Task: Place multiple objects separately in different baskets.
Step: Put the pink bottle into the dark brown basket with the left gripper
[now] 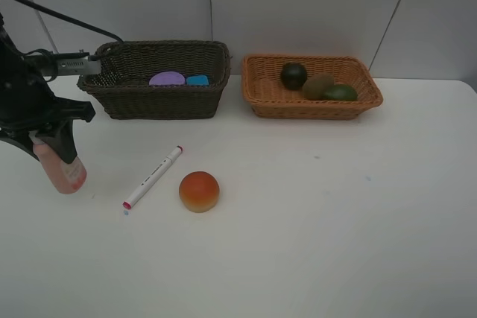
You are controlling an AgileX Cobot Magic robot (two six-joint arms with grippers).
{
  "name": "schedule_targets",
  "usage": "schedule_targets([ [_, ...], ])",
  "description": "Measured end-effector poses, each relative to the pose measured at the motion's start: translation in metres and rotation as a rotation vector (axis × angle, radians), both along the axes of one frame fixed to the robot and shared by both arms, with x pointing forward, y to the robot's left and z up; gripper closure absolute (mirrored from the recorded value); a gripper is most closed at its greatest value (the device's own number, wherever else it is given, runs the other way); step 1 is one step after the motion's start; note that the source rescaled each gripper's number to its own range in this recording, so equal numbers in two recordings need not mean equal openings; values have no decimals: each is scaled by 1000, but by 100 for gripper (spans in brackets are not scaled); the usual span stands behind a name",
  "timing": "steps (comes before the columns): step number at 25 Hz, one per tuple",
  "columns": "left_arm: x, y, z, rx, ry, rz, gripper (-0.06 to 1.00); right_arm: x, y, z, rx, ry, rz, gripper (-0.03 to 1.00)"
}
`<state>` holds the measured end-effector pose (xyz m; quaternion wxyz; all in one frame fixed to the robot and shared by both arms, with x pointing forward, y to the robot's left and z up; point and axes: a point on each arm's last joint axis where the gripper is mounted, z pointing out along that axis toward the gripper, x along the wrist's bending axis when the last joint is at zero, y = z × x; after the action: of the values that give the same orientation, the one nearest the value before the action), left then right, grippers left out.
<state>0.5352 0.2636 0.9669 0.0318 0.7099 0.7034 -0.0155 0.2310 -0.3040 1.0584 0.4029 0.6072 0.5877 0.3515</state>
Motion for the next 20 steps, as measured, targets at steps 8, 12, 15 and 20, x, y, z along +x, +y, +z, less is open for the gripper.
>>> schedule_targets([
  [8,28,-1,54,11,-87,-23,67,0,0,0,0,0,0,-3],
  [12,43,-2,83,17,-193,-37,67,0,0,0,0,0,0,-3],
  [15,55,-2,104,19,-271,-57,67,0,0,0,0,0,0,-3],
  [20,77,-4,120,25,-380,-99,67,0,0,0,0,0,0,-3],
])
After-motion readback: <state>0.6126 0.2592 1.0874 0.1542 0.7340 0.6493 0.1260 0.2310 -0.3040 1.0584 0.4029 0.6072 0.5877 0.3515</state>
